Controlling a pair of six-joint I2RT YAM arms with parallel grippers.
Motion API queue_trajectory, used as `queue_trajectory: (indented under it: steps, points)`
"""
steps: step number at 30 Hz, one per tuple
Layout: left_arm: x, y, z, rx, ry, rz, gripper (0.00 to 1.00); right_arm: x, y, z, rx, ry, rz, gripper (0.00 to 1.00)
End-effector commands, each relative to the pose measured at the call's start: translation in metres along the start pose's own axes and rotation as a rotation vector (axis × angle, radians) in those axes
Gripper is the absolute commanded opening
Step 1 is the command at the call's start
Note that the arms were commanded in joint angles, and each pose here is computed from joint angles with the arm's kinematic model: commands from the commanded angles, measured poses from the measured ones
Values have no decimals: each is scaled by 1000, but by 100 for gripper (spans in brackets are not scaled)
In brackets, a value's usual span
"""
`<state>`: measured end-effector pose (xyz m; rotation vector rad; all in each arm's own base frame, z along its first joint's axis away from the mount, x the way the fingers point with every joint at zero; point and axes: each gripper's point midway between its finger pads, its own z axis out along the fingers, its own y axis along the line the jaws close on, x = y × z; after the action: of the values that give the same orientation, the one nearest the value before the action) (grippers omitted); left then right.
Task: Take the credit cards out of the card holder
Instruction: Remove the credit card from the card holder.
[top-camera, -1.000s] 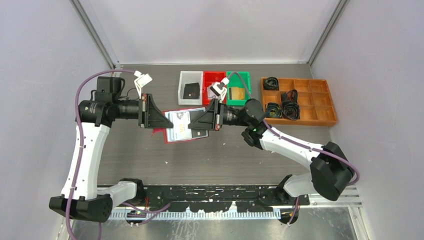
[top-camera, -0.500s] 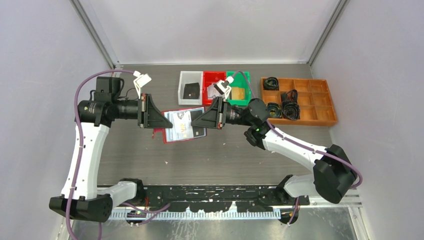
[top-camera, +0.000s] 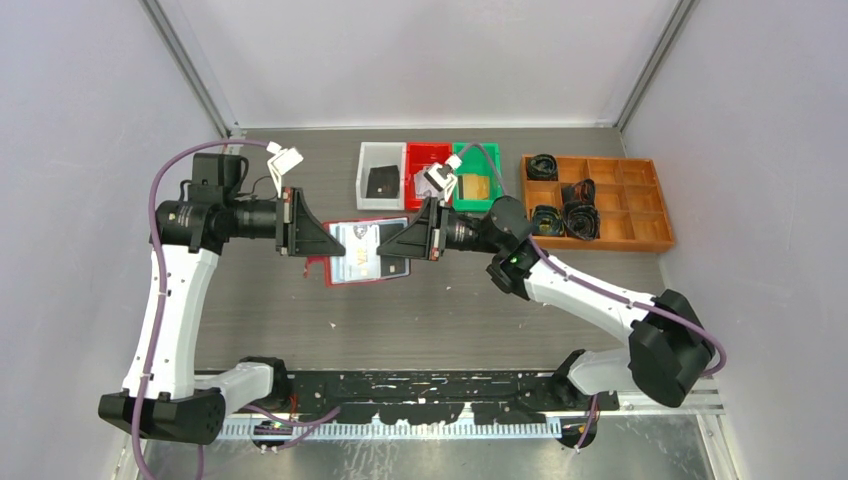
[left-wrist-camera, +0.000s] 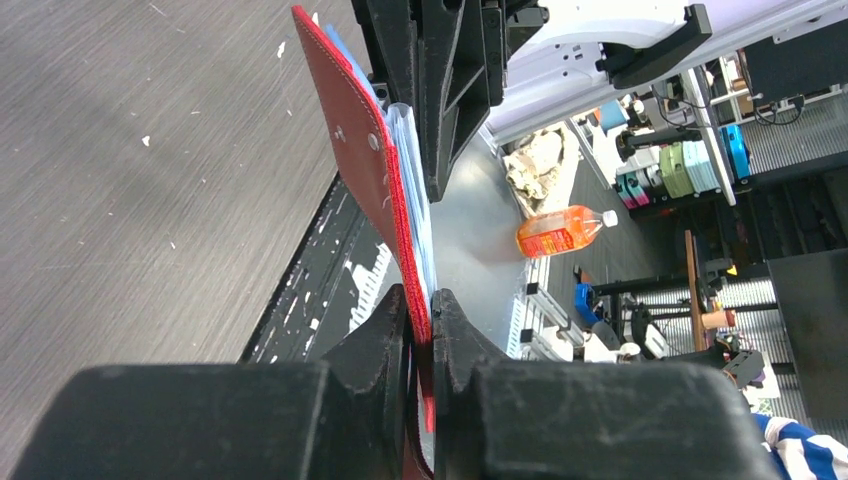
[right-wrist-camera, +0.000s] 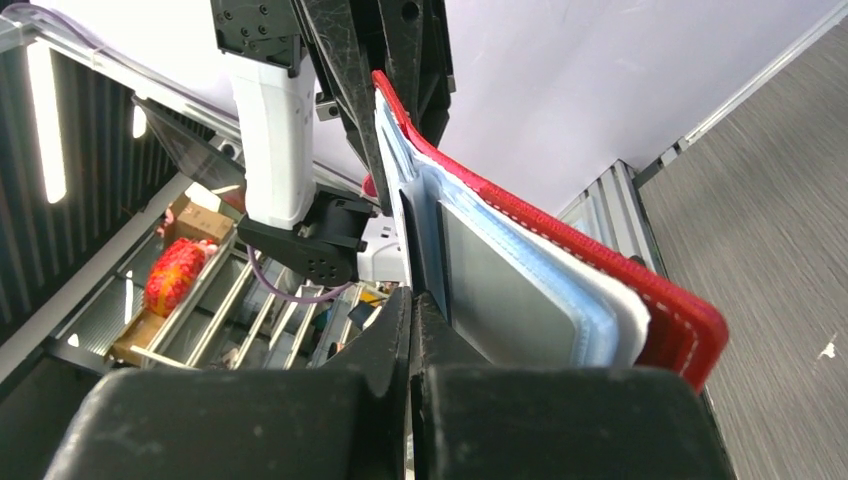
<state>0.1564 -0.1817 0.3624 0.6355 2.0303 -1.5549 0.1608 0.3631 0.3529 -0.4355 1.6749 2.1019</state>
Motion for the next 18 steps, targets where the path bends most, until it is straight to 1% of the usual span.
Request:
queue_trajectory:
  steps: [1, 6, 13, 18]
  points:
    - [-10, -14, -5, 8, -28, 67, 0, -9, 23, -5, -9, -35, -102, 1]
    - [-12, -16, -6, 11, -32, 71, 0, -15, 18, -18, 26, -86, -102, 1]
    - [-17, -16, -5, 16, -39, 60, 0, -15, 16, -18, 8, -103, -68, 2]
    - [-20, -16, -5, 22, -49, 59, 0, -16, 19, -10, -56, -110, -23, 23]
